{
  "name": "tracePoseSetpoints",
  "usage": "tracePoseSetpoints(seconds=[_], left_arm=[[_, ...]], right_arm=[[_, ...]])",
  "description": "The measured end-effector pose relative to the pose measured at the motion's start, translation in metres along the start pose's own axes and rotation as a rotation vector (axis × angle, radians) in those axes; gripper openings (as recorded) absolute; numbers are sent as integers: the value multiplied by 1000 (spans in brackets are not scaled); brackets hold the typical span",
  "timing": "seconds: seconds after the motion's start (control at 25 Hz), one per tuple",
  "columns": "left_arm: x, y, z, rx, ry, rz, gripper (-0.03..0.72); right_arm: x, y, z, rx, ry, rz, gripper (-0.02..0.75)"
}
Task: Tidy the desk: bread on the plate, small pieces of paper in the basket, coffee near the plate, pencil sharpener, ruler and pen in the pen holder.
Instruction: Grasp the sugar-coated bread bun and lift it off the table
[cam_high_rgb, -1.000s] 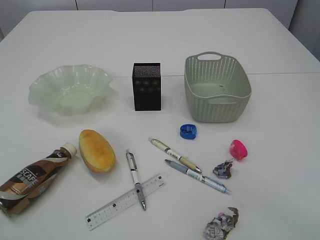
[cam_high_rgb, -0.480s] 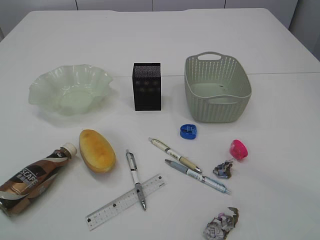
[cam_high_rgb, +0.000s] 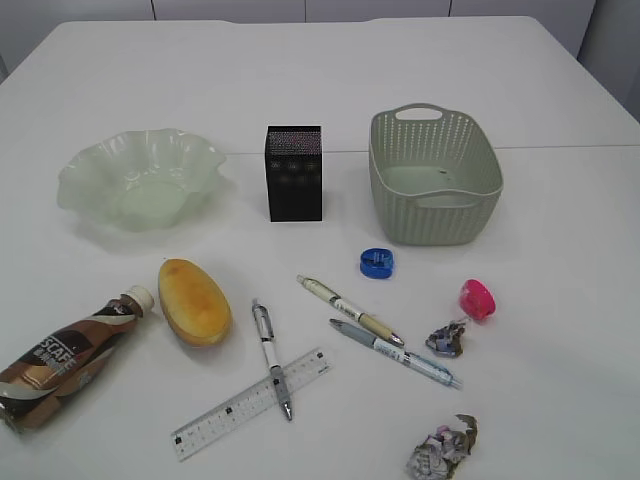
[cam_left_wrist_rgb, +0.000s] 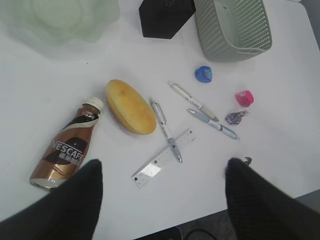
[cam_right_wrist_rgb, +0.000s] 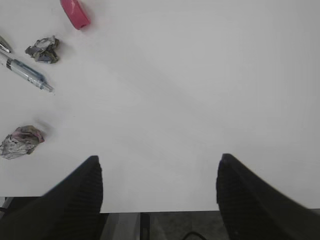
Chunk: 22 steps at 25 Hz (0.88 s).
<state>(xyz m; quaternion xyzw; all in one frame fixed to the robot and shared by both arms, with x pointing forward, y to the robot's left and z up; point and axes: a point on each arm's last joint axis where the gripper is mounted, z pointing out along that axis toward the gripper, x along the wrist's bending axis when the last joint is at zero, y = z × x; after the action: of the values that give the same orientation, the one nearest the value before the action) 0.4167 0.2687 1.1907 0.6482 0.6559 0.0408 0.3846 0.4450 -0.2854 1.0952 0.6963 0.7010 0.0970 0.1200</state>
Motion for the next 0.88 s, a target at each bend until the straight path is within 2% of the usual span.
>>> tracePoseSetpoints(seconds=[0.24, 0.36, 0.56, 0.88], left_arm=[[6, 7, 17, 54, 9, -19, 562], [1, 7, 32, 118, 17, 5, 562], [-7, 2, 60, 233, 99, 61, 562], [-19, -4, 105, 375, 159, 79, 563]], right_arm=[[-1, 2, 0, -23, -15, -7, 518], [-1, 5, 1, -40, -15, -8, 518], [-1, 9, 8, -22, -23, -13, 517], [-1, 10, 9, -32, -23, -14, 517]])
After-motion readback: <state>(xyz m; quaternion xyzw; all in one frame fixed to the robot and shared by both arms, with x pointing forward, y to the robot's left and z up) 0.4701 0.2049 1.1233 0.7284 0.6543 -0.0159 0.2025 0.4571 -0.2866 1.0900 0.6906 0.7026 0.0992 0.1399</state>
